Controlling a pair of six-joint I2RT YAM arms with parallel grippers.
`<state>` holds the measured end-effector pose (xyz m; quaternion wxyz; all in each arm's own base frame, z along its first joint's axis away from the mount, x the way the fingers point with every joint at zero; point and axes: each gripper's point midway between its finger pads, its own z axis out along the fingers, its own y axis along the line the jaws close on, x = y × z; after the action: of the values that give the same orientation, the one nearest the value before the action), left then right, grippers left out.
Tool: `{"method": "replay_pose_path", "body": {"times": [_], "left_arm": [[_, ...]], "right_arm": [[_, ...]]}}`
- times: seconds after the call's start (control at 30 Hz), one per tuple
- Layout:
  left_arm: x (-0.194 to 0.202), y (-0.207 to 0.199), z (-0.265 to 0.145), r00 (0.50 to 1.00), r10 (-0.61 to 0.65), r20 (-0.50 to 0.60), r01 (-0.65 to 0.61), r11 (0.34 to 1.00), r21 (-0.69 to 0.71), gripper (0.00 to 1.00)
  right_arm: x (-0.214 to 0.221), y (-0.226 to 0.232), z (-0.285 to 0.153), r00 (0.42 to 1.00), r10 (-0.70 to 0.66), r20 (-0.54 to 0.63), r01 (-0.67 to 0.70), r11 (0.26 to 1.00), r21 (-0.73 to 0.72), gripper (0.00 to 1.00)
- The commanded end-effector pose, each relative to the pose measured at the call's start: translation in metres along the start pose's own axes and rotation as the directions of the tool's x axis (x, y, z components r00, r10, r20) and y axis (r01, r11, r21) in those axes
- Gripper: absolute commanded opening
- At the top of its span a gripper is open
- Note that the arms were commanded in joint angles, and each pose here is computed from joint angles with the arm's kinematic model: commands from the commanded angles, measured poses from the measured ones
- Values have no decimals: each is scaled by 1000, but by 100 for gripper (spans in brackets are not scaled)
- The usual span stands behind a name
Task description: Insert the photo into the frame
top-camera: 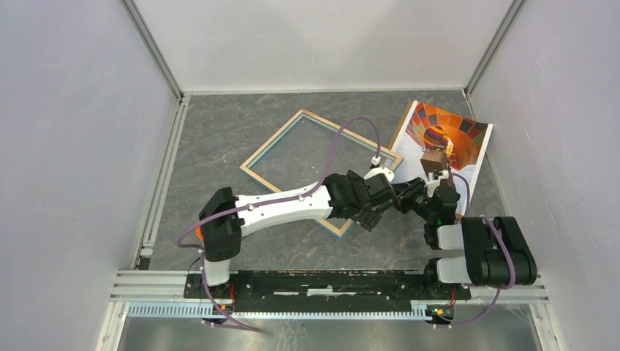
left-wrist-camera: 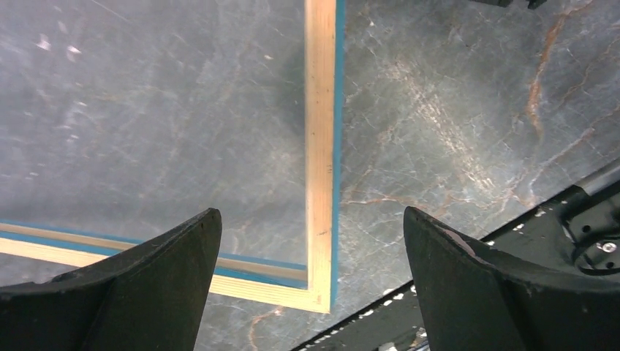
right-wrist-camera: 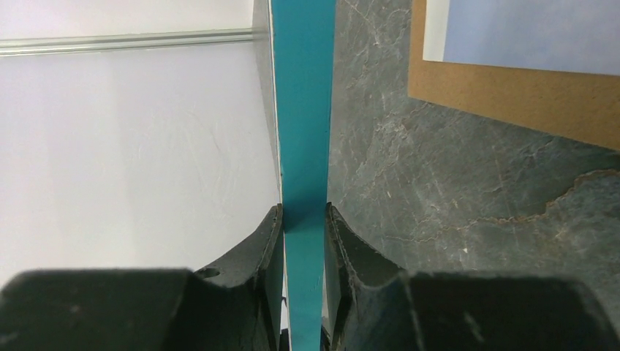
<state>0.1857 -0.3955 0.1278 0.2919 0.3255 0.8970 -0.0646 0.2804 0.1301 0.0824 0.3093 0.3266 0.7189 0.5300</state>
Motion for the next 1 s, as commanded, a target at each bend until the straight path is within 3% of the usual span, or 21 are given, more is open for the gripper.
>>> {"method": "replay_pose_path", "body": {"times": [0.0, 0.23, 0.43, 0.73, 0.8, 0.97], "left_arm": [[-14, 6, -9, 988, 153, 24, -149, 983, -106, 100], [-32, 14, -3, 925, 380, 4, -360, 878, -315, 99], [-45, 21, 7, 836, 545, -66, -508, 721, -471, 97], [-45, 19, 14, 753, 654, -74, -607, 647, -462, 85], [-41, 20, 16, 746, 661, -84, -619, 641, -454, 85], [-27, 20, 23, 757, 646, -97, -621, 666, -413, 96]], "right_arm": [[-2, 32, 3, 1000, -25, -3, 24, 998, -62, 14], [-5, 39, 6, 1000, 9, 20, -9, 1000, -30, 13], [-4, 43, 4, 999, 45, 30, -44, 999, -30, 12], [2, 46, 4, 997, 77, -13, -77, 996, -48, 10], [2, 47, 4, 997, 78, -18, -79, 995, -53, 10], [4, 48, 2, 997, 73, -27, -75, 996, -56, 10]]}}
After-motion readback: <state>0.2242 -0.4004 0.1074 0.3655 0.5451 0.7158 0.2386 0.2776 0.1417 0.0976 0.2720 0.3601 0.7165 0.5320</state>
